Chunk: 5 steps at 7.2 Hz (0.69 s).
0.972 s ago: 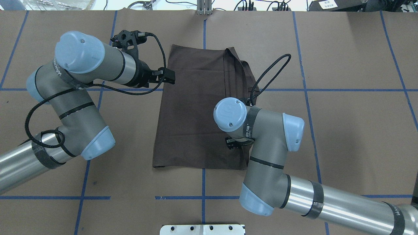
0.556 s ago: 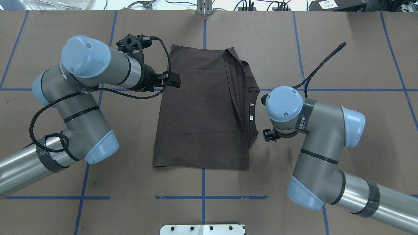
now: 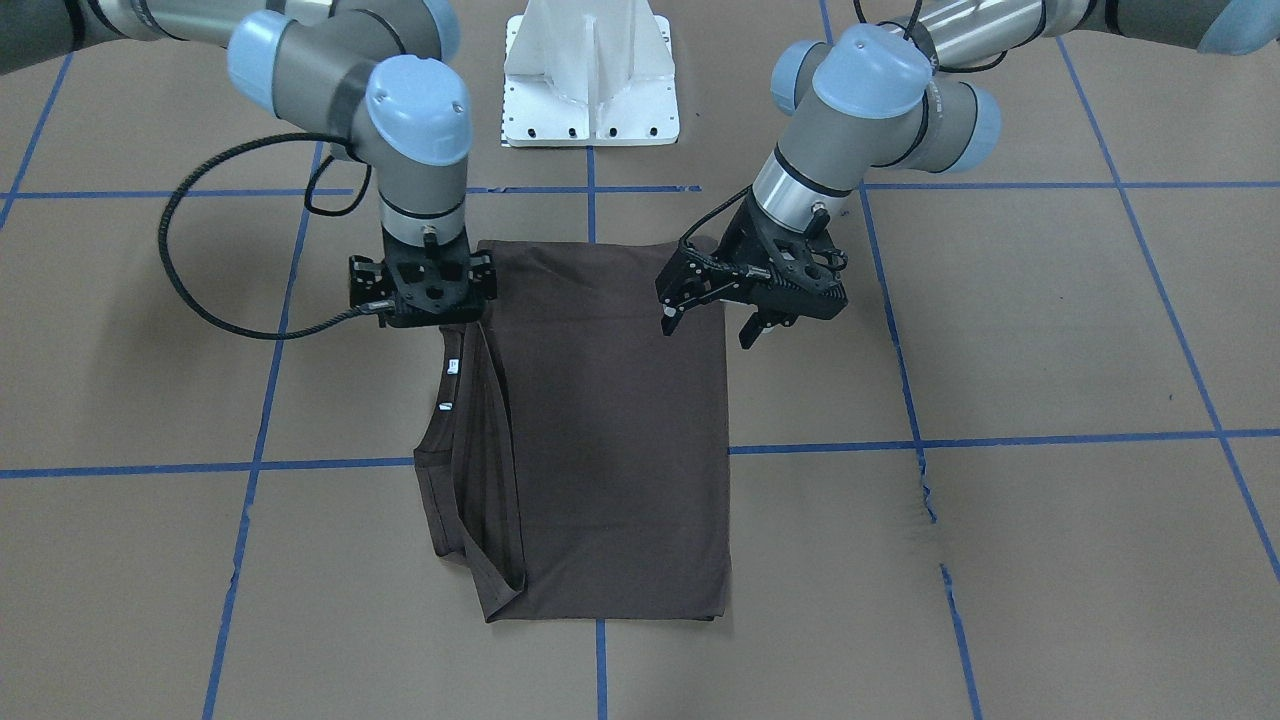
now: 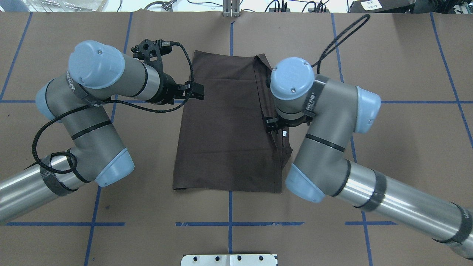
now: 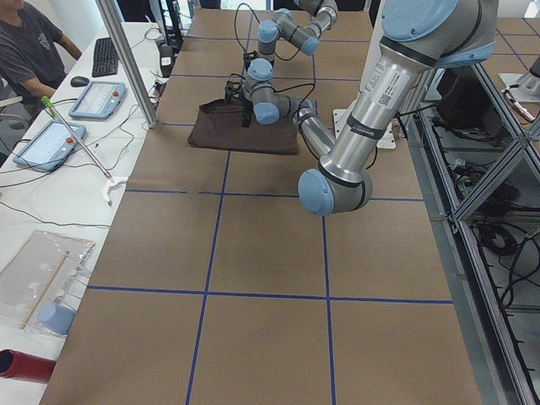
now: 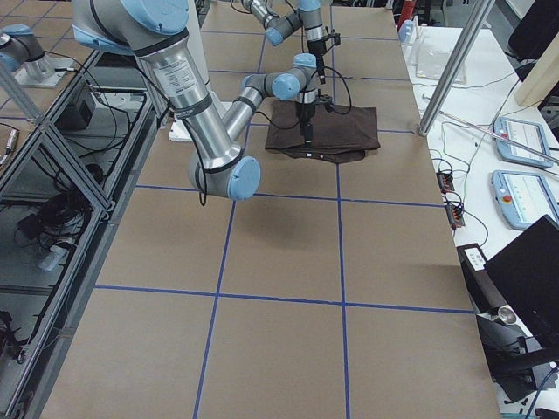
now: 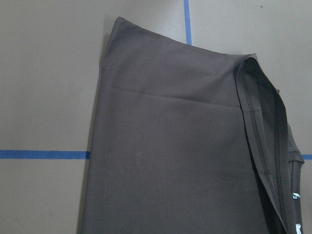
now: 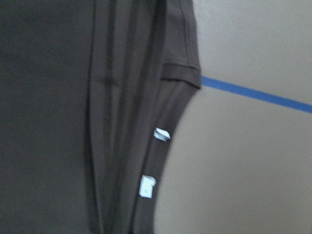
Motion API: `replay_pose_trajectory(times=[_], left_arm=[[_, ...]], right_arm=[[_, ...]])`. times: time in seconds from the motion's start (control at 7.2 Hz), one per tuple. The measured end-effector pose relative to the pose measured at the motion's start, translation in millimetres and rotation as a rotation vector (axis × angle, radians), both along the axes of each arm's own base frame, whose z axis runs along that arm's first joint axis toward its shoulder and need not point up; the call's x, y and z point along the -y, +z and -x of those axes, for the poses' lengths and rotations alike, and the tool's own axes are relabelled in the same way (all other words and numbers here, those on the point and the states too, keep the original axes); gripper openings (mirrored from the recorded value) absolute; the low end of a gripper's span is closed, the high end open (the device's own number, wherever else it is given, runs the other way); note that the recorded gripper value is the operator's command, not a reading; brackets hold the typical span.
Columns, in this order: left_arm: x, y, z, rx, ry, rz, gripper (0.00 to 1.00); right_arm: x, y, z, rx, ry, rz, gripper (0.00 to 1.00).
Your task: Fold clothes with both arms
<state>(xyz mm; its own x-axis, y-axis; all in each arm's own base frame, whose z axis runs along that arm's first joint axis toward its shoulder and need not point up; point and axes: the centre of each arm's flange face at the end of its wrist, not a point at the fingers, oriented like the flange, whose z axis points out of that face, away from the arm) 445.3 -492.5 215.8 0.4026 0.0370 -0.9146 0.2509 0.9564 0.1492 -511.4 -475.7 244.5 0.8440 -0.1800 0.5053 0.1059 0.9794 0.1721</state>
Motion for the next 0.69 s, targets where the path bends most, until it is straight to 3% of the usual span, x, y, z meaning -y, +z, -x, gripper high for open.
replay_pose_trajectory(times=[0.28, 0.69], left_arm=[[0, 1, 2, 0.000, 0.000, -0.003, 1.00], [2, 3, 4, 0.002, -0.003, -0.003, 1.00]], right_arm=[[47, -7, 52, 0.011, 0.014, -0.009, 1.00], [61, 21, 69, -0.025, 0.013, 0.017, 1.00]])
